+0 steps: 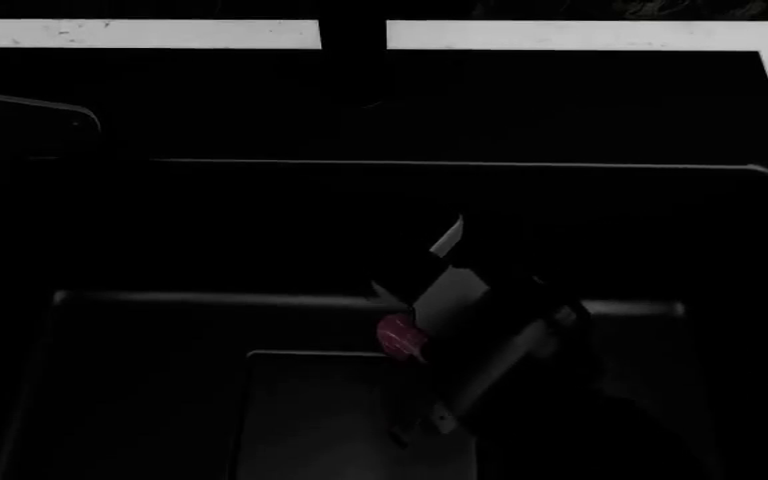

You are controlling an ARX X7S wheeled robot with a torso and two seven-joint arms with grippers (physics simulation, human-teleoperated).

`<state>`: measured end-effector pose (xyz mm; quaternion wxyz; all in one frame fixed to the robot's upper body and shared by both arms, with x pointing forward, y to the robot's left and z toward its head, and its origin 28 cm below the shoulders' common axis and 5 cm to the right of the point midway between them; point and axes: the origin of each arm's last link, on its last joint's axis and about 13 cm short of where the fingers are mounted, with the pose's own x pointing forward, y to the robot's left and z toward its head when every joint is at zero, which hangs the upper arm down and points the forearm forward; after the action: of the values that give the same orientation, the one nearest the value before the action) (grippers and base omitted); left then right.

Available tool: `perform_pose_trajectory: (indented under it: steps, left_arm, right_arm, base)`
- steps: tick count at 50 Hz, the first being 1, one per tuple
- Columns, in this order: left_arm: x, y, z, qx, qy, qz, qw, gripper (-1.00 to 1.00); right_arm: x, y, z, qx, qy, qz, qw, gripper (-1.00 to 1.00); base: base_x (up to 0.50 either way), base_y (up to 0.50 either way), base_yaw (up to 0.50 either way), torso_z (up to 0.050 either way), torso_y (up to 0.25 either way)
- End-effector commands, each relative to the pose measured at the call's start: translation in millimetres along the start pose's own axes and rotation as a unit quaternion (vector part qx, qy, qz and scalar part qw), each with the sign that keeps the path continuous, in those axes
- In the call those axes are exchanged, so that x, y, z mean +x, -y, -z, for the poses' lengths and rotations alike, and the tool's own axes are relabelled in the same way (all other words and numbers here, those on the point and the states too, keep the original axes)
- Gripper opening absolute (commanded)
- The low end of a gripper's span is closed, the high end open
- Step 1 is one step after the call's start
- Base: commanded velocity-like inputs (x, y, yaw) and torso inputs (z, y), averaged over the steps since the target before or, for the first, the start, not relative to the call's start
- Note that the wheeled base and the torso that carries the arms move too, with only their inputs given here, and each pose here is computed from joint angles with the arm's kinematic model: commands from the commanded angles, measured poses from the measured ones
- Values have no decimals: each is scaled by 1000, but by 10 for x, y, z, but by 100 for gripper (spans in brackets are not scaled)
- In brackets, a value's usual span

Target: Pick the eggplant from the sink and place it on the plate located on the counter

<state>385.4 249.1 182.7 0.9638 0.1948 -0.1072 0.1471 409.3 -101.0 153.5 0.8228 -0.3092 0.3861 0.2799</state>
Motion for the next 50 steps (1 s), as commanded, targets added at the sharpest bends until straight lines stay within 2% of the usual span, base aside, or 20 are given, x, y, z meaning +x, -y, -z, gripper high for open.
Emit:
perform_pose_trajectory:
  steps: [1, 9, 20, 34, 50]
  left_arm:
    - [2, 12, 59, -19, -7, 14, 1000, 100]
    - [13, 8, 56, -20, -8, 12, 1000, 100]
    - [21, 7, 53, -19, -8, 9, 1000, 100]
    - [15, 3, 42, -18, -5, 7, 1000, 100]
    - [7, -3, 23, -27, -2, 11, 1000, 100]
  right_arm:
    - [87, -60, 20, -5, 27, -39, 999, -100]
    - [68, -67, -50, -17, 45, -50, 998, -100]
    - [-137, -192, -24, -28, 77, -54, 995, -100]
    - [-534, -275, 41, -12, 138, -23, 990, -100]
    - [-666, -299, 70, -4, 160, -7, 987, -100]
  base:
    - [0, 0, 3, 0, 0]
    - [1, 1, 1, -1, -3]
    - [0, 0, 0, 0, 0]
    - [0, 0, 0, 0, -1]
    - [0, 0, 0, 0, 0]
